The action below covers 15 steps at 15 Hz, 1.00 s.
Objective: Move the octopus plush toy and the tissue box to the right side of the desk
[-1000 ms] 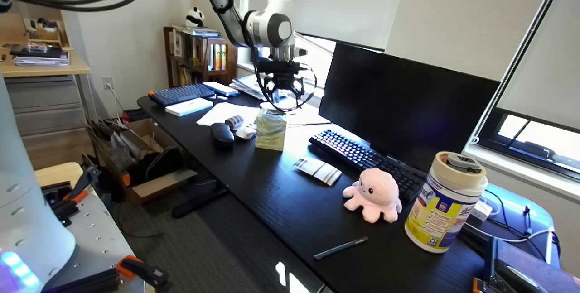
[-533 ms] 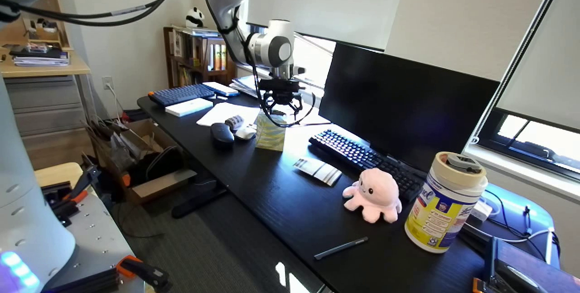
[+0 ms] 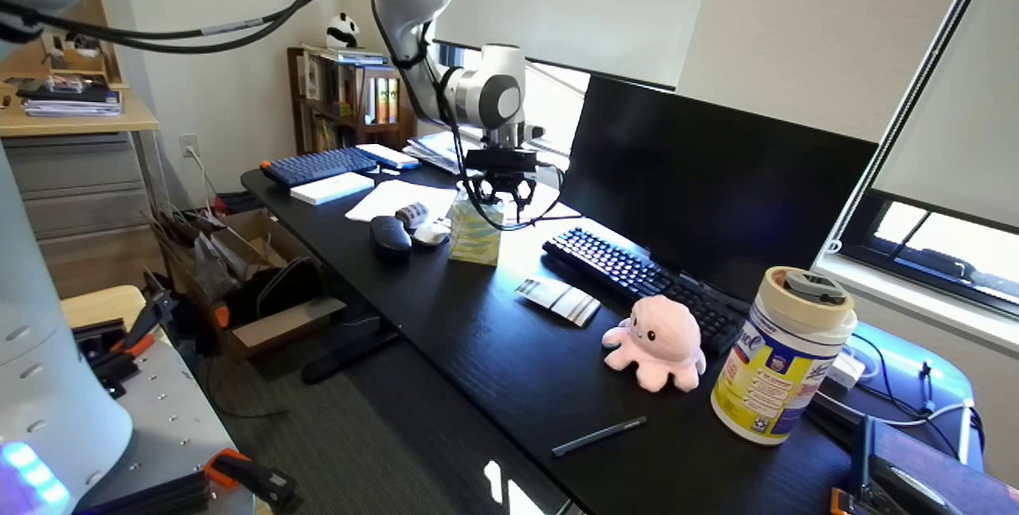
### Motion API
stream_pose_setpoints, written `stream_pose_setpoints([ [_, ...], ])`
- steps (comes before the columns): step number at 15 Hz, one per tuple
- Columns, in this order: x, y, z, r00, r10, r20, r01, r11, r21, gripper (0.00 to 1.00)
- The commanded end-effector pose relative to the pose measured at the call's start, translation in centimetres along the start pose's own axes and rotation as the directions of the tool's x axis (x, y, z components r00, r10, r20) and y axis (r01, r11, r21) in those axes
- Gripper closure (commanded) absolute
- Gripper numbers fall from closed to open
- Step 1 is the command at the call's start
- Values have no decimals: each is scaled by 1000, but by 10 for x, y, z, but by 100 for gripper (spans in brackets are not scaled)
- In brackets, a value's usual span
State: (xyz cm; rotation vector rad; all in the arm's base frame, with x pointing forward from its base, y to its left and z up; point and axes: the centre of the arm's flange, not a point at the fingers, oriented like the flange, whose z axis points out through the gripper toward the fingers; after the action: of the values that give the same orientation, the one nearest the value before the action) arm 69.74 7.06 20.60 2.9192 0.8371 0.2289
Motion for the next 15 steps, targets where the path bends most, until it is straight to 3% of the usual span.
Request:
stream_pose_setpoints([
  [1,-6,2,-26,998,-53,-32,53,999,3,74],
  [4,-23,0,-57,994,-102,-37,102,995,3,93],
  [7,-61,0,-93,993,-117,-2,117,993,5,100],
  [12,-144,8,-133,995,-82,59,80,996,35,96],
  [15,-198,20,-156,994,17,106,-22,999,43,96],
])
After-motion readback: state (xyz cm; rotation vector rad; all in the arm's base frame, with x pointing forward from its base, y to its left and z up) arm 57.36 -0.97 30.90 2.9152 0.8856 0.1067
